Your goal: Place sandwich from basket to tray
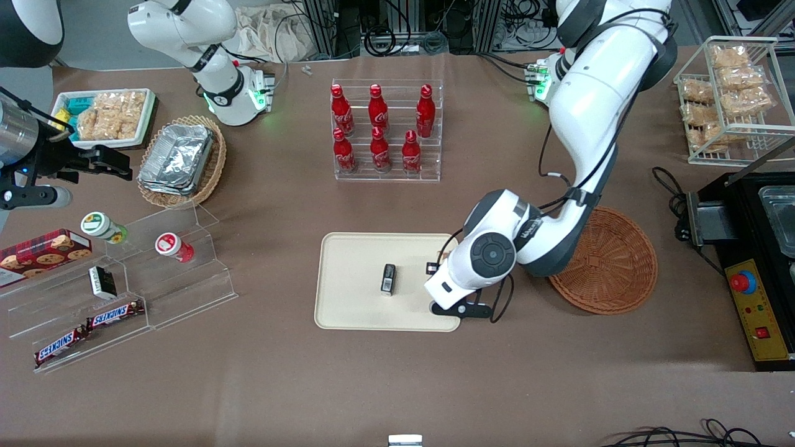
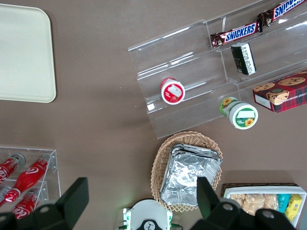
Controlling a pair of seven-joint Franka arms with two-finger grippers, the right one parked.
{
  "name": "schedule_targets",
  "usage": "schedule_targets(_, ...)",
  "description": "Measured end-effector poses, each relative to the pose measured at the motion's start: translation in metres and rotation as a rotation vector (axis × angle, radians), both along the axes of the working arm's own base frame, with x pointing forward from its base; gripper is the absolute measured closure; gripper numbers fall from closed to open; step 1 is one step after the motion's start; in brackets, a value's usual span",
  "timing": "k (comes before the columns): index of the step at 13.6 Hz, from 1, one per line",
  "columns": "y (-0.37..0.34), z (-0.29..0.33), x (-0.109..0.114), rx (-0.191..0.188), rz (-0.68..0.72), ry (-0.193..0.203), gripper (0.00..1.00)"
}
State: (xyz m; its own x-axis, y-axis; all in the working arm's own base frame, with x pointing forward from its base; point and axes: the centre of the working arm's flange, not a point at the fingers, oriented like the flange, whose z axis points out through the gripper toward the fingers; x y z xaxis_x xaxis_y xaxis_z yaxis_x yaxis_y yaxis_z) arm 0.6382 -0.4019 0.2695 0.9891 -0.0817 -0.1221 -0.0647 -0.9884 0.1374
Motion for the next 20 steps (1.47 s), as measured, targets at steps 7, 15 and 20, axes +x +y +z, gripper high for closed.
schedule_targets(7,-0.015,-0.050,-0.008,0.027,-0.014,0.005,0.77)
schedule_targets(15,0.005,0.023,0.023,0.023,0.068,-0.104,0.00)
schedule_targets(20,0.079,0.147,0.029,0.160,0.153,-0.118,0.00)
